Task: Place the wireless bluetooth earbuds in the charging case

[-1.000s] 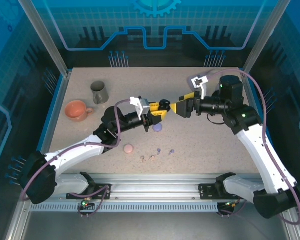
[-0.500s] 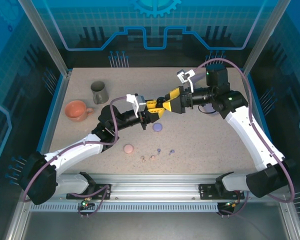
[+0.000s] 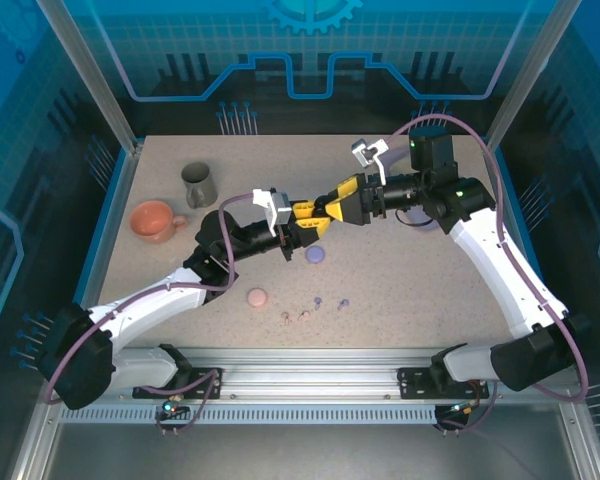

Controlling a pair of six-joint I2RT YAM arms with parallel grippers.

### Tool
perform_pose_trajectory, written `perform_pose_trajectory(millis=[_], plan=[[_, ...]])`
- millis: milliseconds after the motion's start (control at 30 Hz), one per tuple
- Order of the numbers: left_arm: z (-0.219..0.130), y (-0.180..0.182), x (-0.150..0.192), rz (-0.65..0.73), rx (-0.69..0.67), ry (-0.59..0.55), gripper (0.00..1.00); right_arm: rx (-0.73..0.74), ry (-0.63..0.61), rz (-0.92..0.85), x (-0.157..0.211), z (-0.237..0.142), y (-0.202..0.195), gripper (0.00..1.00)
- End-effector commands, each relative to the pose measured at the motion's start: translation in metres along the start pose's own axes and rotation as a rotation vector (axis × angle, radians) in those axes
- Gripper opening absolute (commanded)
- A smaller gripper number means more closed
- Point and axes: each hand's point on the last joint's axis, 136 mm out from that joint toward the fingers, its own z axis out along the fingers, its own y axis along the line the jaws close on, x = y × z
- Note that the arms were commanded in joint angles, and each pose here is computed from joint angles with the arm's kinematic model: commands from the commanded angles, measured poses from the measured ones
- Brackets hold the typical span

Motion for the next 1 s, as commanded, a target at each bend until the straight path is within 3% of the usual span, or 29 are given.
perform_pose_trajectory(millis=[0,267,433,667,867,967], plan=[[0.0,0.003,-0.019,0.004,-0.017,-0.04,0.0,-0.041,0.0,-0.035,-0.004,-0.006,0.02,0.65],[0.001,0.004,-0.018,0.001,-0.02,-0.036,0.0,0.015,-0.012,-0.056,-0.004,-0.015,0.018,0.61],[0.001,-0.002,-0.017,0.009,0.012,-0.019,0.0,0.159,-0.017,-0.142,-0.008,-0.029,0.006,0.62],[-0.004,-0.013,-0.015,0.065,0.051,0.036,0.0,0.167,-0.003,-0.477,-0.002,-0.039,0.031,0.66],[-0.006,-0.025,-0.014,0.109,0.113,0.092,0.0,0.186,0.119,-0.876,0.031,-0.028,0.05,0.69],[-0.006,-0.031,-0.012,0.129,0.141,0.115,0.0,0.182,0.16,-0.932,0.034,-0.024,0.053,0.69]])
